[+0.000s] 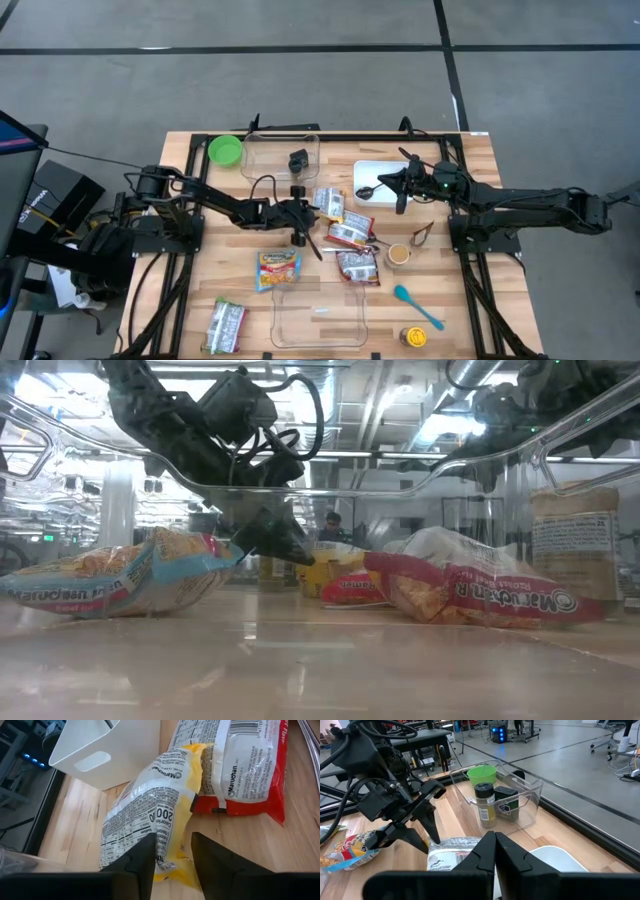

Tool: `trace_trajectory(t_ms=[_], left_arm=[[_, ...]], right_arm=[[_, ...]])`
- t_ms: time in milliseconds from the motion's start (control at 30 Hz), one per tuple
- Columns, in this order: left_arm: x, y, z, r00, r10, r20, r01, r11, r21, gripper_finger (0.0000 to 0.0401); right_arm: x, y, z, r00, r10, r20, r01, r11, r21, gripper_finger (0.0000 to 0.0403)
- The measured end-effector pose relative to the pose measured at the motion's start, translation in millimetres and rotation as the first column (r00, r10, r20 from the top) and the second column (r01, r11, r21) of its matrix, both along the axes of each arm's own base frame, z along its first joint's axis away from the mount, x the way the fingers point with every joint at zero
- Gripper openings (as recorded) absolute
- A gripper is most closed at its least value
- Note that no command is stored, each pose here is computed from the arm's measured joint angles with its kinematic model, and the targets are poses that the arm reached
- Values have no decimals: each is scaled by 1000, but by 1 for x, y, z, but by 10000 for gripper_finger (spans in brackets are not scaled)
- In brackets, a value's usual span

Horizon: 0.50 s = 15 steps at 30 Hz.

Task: Pick & Place Food Item
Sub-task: Put the yellow noodle pack into the bottom transparent bin

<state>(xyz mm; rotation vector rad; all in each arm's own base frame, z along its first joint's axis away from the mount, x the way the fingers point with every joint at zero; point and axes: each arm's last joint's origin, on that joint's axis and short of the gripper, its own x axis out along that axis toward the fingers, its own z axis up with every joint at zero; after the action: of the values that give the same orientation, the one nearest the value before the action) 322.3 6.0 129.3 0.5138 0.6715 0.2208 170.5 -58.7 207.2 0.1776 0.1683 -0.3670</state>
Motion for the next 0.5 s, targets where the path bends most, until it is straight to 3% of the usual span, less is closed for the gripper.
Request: trace_trajectory(t_ms=[500], left_arm=[[0, 0, 0, 1000, -1, 2, 1, 1000, -1, 64]], right_arm=[[0, 0, 0, 1000, 0, 0, 0, 1000, 0, 4]])
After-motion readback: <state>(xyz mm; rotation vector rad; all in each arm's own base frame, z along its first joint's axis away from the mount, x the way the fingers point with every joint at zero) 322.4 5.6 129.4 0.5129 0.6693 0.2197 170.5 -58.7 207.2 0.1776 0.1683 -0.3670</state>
